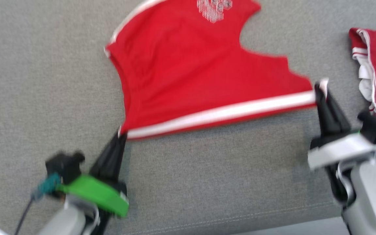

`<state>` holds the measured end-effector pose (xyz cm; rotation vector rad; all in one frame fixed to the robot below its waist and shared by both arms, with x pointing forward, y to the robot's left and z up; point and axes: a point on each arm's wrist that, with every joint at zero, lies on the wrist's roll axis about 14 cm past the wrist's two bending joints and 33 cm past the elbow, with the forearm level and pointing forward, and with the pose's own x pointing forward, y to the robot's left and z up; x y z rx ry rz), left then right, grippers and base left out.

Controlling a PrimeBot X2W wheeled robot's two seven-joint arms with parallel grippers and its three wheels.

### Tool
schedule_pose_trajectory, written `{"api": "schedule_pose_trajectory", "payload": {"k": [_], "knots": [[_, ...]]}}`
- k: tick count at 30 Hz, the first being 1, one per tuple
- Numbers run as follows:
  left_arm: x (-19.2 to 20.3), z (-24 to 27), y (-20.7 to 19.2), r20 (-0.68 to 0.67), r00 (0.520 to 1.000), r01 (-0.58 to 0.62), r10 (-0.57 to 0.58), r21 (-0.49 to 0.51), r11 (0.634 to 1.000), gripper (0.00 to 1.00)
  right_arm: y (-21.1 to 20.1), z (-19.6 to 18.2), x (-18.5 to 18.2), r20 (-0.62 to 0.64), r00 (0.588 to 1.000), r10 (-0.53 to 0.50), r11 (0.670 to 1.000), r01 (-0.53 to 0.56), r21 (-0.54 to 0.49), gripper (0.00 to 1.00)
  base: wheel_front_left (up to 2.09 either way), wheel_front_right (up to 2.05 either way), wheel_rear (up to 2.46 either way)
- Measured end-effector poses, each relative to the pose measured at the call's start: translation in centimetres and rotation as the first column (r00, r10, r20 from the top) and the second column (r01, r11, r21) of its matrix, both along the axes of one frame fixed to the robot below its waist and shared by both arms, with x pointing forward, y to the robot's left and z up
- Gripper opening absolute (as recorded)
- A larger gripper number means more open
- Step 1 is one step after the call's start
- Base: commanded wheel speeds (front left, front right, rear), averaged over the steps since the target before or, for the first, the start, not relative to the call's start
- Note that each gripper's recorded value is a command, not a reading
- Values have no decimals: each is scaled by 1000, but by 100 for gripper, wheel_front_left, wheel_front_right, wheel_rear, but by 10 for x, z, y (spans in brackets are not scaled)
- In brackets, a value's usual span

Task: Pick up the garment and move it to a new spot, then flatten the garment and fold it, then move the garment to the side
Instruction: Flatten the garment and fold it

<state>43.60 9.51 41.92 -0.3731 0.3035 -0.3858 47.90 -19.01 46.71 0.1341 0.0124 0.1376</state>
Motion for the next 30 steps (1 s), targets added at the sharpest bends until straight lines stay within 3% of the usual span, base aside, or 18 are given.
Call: {"api": "schedule_pose_trajectory", "payload": {"k": [7,12,16,25,30], "knots": [[-96,21,-9,-138,986,-111,94,-124,986,0,2,7,-82,-37,999,-7,1000,8,26,0,0,0,0],[-113,39,-16,-142,986,-109,86,-169,979,0,2,18,-107,-38,999,-24,998,26,55,0,0,0,0],[-92,45,-21,-131,989,-96,72,-180,979,0,4,30,-78,4,1000,-18,999,18,48,0,0,0,0],[-14,60,-16,-49,996,-88,81,-163,983,0,42,34,23,41,994,104,994,-104,-17,0,0,0,0],[8,57,-5,-50,992,-119,114,-123,985,0,69,29,64,26,986,164,986,-164,-31,0,0,0,0]]}}
